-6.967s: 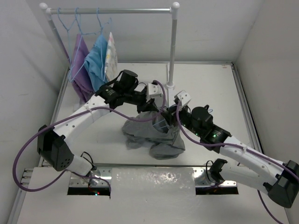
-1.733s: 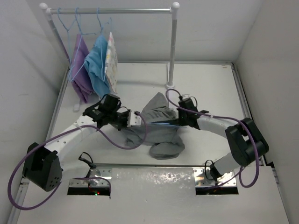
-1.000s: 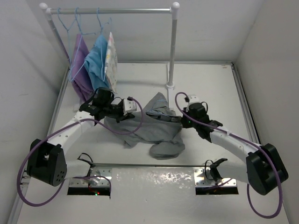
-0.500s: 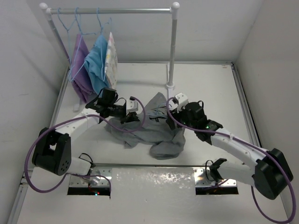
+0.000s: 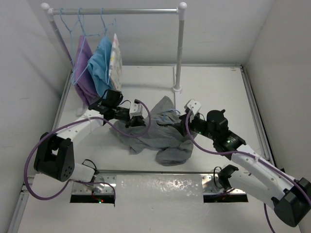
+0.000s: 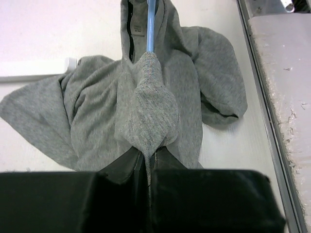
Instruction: Place the t-shirt on the hanger
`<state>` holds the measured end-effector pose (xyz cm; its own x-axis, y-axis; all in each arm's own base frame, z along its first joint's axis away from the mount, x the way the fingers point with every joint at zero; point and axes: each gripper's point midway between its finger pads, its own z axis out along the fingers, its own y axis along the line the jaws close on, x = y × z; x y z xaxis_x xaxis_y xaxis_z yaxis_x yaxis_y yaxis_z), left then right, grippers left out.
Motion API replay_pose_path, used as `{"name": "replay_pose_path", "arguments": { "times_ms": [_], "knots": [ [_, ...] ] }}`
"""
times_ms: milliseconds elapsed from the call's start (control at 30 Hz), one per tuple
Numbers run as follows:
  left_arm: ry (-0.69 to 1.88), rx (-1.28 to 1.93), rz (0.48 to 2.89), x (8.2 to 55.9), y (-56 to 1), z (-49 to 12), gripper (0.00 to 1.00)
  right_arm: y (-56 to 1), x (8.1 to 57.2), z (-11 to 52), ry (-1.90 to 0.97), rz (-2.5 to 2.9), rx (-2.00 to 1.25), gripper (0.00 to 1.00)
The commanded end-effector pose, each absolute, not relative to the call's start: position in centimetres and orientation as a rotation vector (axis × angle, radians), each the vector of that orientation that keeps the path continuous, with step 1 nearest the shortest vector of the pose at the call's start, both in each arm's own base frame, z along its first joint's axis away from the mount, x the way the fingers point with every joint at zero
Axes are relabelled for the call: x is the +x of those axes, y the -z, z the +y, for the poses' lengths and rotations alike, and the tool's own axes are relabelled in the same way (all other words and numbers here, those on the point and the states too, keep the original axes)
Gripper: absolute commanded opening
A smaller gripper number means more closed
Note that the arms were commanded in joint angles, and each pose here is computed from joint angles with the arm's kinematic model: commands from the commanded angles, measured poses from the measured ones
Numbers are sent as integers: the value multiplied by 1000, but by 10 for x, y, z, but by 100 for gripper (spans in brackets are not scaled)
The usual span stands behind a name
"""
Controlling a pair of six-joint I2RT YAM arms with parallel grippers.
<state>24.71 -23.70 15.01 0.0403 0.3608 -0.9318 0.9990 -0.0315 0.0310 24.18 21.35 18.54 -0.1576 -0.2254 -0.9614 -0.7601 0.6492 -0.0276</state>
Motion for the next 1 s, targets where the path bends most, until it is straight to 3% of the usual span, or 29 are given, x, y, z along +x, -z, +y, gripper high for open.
{"name": "replay_pose_path", "arguments": {
  "times_ms": [0,533,567,800,967],
  "knots": [
    [1052,1537,1289,240,-178,-248,0,-225,227,249,-809,1506,-853,49],
    [1093,1539,1266,233,-179,-248,0,-239,244,283,-1014,1407,-739,56],
    [1093,1539,1264,233,-180,-249,0,-240,244,284,-1023,1405,-740,54],
    [1114,1549,1241,229,-184,-249,0,-221,251,292,-1038,1483,-765,21],
    [1132,1554,1228,226,-183,-249,0,-221,251,298,-1062,1487,-791,21]
  ]
}}
